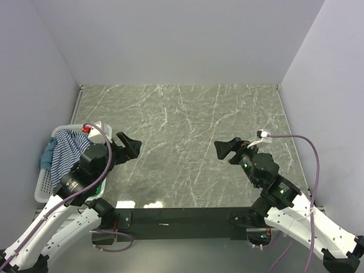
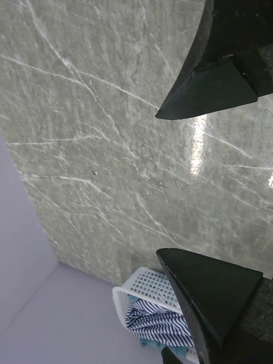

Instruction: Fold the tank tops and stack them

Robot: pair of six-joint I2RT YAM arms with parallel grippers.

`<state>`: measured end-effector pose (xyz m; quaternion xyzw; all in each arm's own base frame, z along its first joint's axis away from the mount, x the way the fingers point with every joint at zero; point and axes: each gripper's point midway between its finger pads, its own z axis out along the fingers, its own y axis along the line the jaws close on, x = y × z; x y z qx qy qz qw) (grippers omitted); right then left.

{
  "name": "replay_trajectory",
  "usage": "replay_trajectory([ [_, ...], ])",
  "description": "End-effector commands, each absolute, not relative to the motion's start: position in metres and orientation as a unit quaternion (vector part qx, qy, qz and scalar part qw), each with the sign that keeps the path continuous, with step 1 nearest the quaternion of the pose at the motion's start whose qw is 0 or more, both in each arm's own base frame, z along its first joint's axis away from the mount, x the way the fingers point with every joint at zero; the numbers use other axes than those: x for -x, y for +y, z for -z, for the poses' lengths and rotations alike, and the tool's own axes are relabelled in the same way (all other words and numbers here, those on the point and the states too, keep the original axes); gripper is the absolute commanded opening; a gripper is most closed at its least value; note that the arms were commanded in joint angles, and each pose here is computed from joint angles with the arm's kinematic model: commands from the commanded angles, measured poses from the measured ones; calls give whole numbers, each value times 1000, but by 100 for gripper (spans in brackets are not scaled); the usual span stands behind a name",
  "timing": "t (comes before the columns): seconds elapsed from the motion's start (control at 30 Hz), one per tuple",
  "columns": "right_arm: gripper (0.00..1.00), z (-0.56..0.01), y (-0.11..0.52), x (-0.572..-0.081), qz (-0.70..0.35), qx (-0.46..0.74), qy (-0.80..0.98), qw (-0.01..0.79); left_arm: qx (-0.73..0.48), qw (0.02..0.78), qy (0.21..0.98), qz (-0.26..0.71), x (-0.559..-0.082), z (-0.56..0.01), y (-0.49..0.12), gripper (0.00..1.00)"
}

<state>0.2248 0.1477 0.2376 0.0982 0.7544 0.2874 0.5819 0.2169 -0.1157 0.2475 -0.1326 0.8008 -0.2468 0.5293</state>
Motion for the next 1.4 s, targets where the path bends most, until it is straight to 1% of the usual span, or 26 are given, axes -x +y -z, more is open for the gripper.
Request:
replay_trajectory([
  [0.0, 100, -242, 143, -224, -283, -102, 748, 592, 181, 550, 778, 245, -227, -269, -107, 99],
  [0.17, 100, -244, 151, -222, -286, -70, 757, 584, 251, 553, 770, 196, -238, -275, -86, 99],
  [0.2, 100, -245, 155, -222, -288, -62, 760, 580, 284, 568, 754, 168, -242, -284, -71, 99],
  [0.27, 100, -244, 159, -223, -285, -53, 766, 573, 325, 556, 757, 109, -249, -272, -57, 99],
  [0.3, 100, -243, 163, -225, -283, -48, 771, 568, 341, 562, 747, 99, -252, -286, -51, 99],
  [0.33, 100, -242, 165, -226, -282, -46, 775, 564, 361, 563, 741, 61, -254, -285, -35, 99],
  [0.37, 100, -238, 168, -227, -280, -42, 779, 559, 372, 555, 743, 36, -263, -281, -31, 99],
  [0.4, 100, -238, 171, -228, -283, -37, 781, 556, 385, 557, 735, 29, -268, -291, -25, 99],
  [0.43, 100, -238, 174, -228, -286, -36, 781, 554, 401, 543, 738, 3, -279, -284, -10, 99],
  [0.47, 99, -236, 178, -229, -287, -33, 784, 549, 413, 539, 734, 1, -285, -286, -2, 99],
  [0.5, 99, -235, 180, -229, -289, -30, 786, 546, 445, 533, 719, -20, -289, -283, 23, 99],
  [0.53, 99, -235, 182, -229, -295, -28, 785, 544, 461, 519, 719, -30, -294, -274, 32, 99],
  [0.63, 98, -231, 186, -229, -297, -25, 789, 537, 529, 496, 683, -85, -294, -254, 75, 100],
  [0.73, 98, -227, 187, -229, -296, -25, 793, 532, 593, 450, 653, -140, -284, -223, 117, 99],
  [0.8, 98, -226, 188, -228, -299, -24, 794, 528, 624, 416, 642, -158, -277, -202, 138, 98],
  [0.9, 98, -226, 189, -226, -305, -20, 792, 528, 651, 377, 636, -173, -274, -167, 153, 97],
  [1.03, 98, -225, 187, -224, -301, -17, 794, 528, 664, 314, 650, -195, -273, -120, 161, 96],
  [1.13, 98, -225, 184, -223, -299, -17, 794, 529, 668, 277, 658, -207, -270, -97, 163, 94],
  [1.23, 98, -223, 183, -221, -300, -19, 793, 530, 667, 266, 663, -211, -270, -85, 164, 83],
  [1.27, 98, -220, 182, -221, -299, -19, 795, 528, 666, 263, 665, -211, -269, -83, 164, 70],
  [1.33, 98, -218, 182, -221, -298, -20, 796, 526, 666, 267, 666, -205, -270, -84, 164, 54],
  [1.37, 98, -217, 182, -220, -298, -19, 796, 526, 665, 271, 666, -202, -272, -87, 164, 36],
])
